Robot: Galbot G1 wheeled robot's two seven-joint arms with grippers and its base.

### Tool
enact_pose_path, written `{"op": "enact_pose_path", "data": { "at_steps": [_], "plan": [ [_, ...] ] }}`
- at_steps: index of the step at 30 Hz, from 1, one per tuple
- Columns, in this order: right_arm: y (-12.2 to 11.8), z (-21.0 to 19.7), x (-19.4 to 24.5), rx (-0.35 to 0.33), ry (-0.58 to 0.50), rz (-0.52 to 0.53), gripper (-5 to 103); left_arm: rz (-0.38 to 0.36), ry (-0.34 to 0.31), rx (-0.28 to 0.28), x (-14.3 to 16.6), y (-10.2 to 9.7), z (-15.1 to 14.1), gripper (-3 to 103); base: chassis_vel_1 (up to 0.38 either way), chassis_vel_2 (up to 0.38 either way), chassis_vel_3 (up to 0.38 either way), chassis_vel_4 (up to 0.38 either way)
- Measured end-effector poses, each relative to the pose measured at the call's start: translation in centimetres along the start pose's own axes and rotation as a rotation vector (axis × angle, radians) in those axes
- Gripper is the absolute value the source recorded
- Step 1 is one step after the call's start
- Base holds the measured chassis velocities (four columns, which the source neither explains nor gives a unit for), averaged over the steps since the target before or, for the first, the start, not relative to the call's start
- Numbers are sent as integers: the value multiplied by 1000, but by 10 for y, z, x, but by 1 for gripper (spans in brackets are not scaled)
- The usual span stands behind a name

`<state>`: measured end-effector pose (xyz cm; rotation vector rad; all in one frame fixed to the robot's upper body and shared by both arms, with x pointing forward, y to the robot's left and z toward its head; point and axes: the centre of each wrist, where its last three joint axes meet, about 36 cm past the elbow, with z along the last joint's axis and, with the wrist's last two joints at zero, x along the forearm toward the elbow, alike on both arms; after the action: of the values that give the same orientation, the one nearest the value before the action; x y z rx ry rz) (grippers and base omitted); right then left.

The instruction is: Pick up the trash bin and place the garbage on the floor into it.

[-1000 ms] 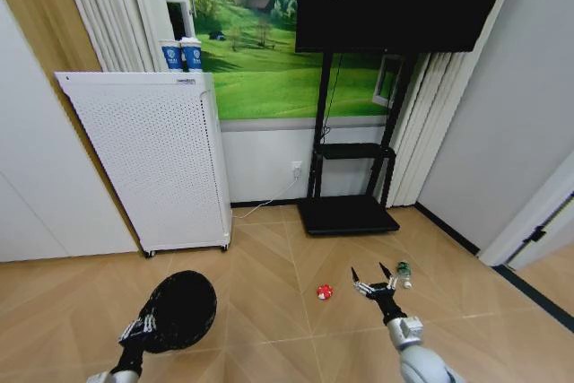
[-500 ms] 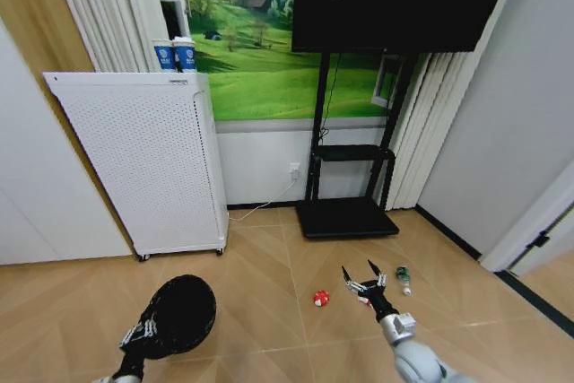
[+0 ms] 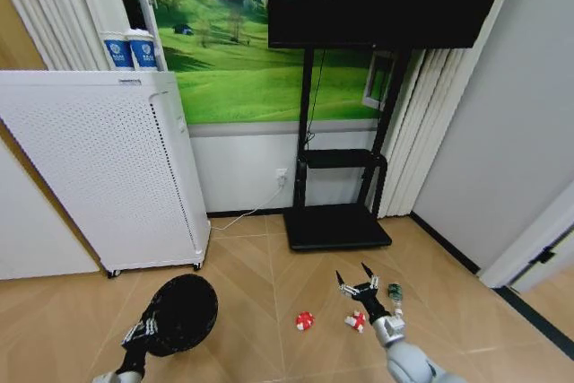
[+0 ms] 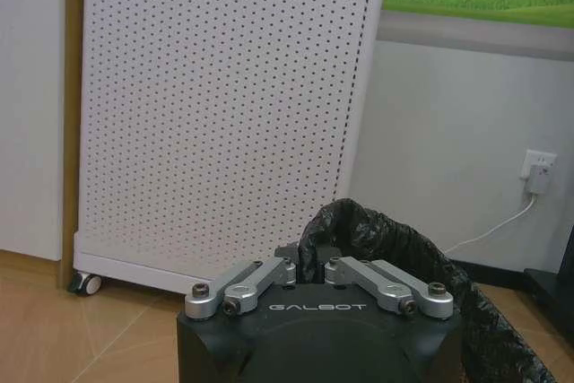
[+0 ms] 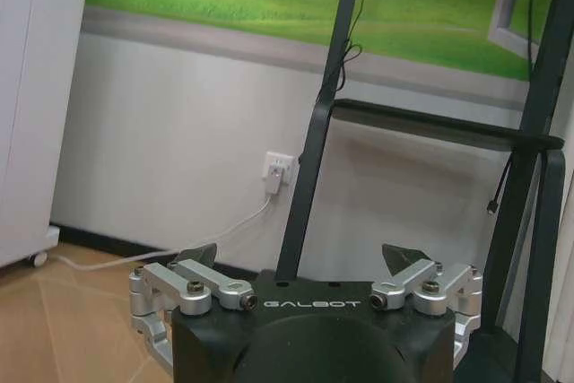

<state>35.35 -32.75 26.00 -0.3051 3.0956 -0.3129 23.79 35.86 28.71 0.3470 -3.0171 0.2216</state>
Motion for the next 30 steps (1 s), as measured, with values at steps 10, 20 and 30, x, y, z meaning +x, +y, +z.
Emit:
{"op": "enact_pose_path", "data": {
  "at_steps": [10,20,30],
  "plan": [
    [22,15,-9,8,53,-41,100,-7,7,0,15,2,5,8,40,-2,-30,2],
    [43,32,-11,5,86,-130,100,-15,24,-2,39,2,14,8,0,0,0,0],
    [38,51,-10,2,47,-193,100,-27,32,-7,52,3,19,8,-65,-7,84,0]
  ]
}}
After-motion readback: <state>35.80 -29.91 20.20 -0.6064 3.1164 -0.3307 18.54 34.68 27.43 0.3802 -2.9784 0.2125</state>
